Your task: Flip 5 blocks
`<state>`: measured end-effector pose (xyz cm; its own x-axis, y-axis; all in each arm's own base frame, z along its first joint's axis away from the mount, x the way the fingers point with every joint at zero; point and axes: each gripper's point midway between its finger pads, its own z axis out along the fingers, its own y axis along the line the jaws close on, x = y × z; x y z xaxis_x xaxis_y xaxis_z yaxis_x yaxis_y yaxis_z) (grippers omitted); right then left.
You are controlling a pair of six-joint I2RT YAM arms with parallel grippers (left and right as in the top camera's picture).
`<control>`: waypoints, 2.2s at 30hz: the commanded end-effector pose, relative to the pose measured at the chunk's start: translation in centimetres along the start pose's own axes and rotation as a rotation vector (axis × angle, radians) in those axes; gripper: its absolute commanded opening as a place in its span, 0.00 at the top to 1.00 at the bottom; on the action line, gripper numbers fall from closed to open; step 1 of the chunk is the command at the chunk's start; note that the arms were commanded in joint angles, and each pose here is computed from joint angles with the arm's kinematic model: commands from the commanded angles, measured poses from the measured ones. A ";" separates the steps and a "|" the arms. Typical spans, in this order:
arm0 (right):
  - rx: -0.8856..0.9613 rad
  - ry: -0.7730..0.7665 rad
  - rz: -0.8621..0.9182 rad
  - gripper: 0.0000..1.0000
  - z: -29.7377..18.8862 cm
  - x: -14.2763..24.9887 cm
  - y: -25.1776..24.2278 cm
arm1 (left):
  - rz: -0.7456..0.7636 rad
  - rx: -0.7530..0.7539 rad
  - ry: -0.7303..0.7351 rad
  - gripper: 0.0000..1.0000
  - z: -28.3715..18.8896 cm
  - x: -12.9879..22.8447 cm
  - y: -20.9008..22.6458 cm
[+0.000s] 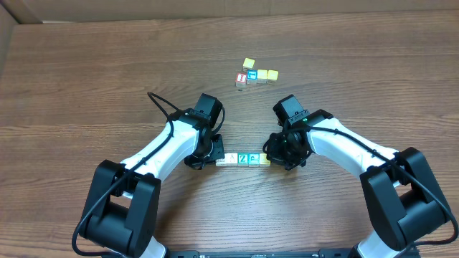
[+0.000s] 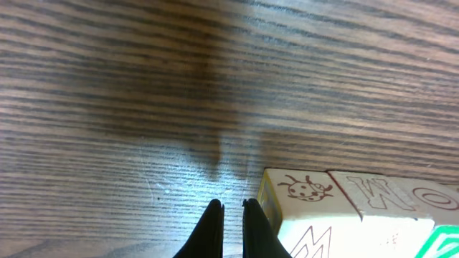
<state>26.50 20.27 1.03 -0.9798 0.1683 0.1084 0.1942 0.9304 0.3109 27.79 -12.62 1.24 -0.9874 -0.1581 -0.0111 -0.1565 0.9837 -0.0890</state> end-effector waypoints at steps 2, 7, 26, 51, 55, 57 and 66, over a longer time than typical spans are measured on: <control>0.015 -0.002 0.001 0.96 0.2 0.2 -0.3 | 0.029 -0.020 0.003 0.96 0.0 0.3 0.3; 0.014 -0.001 0.001 0.96 0.2 0.2 -0.2 | 0.032 -0.019 0.005 0.96 0.0 0.4 0.3; -0.029 0.037 0.031 0.96 0.2 0.8 0.5 | 0.035 0.011 -0.015 0.96 0.0 -0.2 -0.4; -0.024 0.079 0.222 0.96 1.4 4.2 3.6 | 0.103 0.041 -0.080 0.95 0.0 -1.7 -1.2; -0.030 0.080 0.222 0.96 1.7 4.7 4.3 | 0.112 0.055 -0.105 0.95 -0.1 -2.3 -1.6; -0.036 0.078 0.214 0.96 1.8 4.9 4.7 | 0.113 0.060 -0.114 0.95 -0.2 -2.5 -1.7; -0.047 0.075 0.248 0.96 1.9 5.2 5.3 | 0.115 0.076 -0.138 0.93 -0.3 -3.1 -2.1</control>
<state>22.14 24.76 0.68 -0.9012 0.3650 0.2336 0.4185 0.8731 0.2502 32.34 -11.90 1.75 -0.9722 -0.1003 -0.2114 -0.0890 0.9941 -0.0623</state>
